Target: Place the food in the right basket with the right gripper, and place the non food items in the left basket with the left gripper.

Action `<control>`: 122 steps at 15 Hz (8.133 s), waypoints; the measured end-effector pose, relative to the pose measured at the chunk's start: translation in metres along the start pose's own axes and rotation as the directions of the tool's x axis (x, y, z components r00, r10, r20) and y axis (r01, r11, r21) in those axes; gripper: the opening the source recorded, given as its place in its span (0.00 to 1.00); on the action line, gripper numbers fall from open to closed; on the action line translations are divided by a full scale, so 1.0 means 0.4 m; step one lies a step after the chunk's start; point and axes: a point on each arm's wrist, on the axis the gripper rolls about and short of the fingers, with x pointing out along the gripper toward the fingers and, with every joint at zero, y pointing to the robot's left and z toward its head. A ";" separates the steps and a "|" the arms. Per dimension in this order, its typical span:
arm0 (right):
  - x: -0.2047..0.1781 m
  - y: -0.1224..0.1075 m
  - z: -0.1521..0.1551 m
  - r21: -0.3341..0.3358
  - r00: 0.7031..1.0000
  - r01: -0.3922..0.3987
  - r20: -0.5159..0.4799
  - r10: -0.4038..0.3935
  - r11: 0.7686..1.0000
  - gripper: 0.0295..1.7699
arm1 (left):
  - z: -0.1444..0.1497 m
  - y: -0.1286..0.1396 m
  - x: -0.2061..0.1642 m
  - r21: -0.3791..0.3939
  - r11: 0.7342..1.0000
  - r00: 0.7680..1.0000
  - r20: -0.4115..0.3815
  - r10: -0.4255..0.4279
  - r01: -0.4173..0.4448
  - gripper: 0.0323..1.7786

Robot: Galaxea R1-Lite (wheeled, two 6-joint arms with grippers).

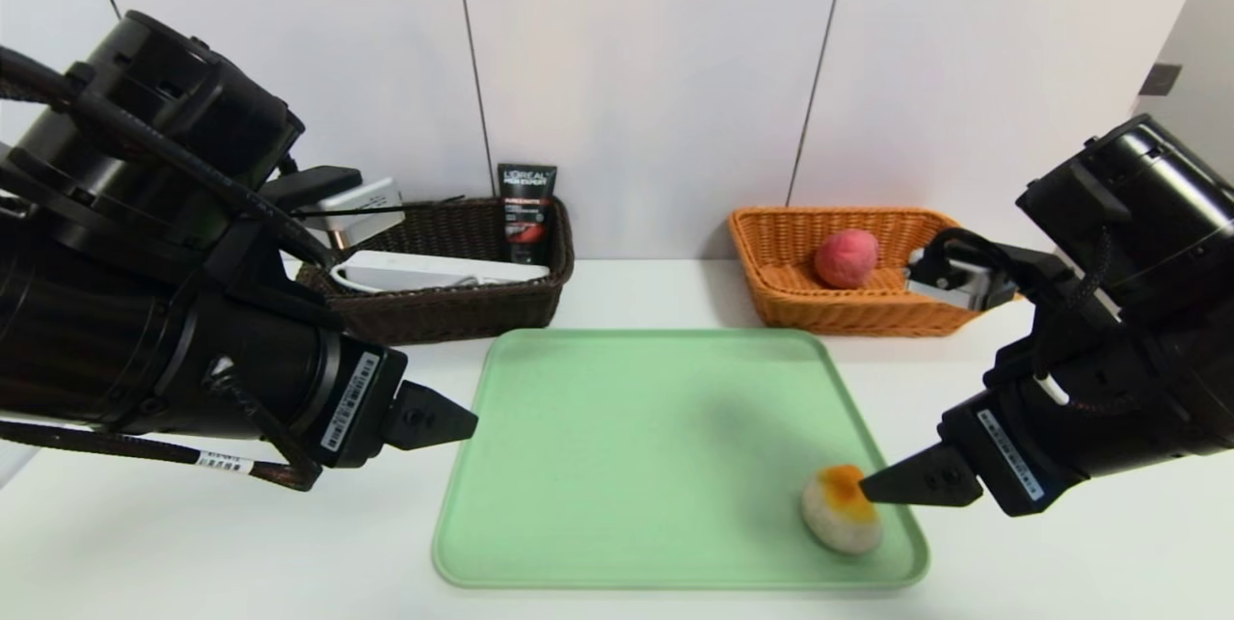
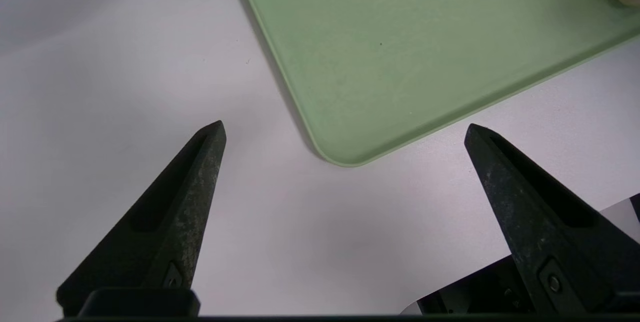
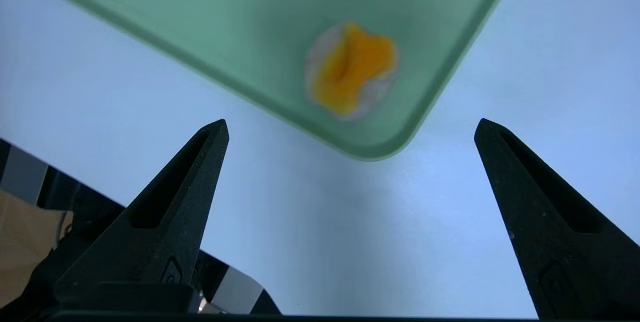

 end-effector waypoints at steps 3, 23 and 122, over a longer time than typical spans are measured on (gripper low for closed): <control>0.020 0.001 -0.015 -0.001 0.999 -0.025 -0.039 0.025 1.000 0.96 | -0.003 0.000 0.002 0.001 1.000 1.000 -0.004 0.000 0.000 0.95; 0.191 0.003 0.019 -0.023 0.992 -0.026 -0.122 0.023 0.999 0.01 | -0.003 -0.004 0.015 0.006 1.000 1.000 -0.018 0.005 -0.004 0.95; 0.040 -0.029 -0.705 0.293 0.475 0.406 0.741 -0.474 0.866 0.96 | -0.751 0.136 -0.035 -0.218 0.910 0.629 0.666 0.403 -0.352 0.95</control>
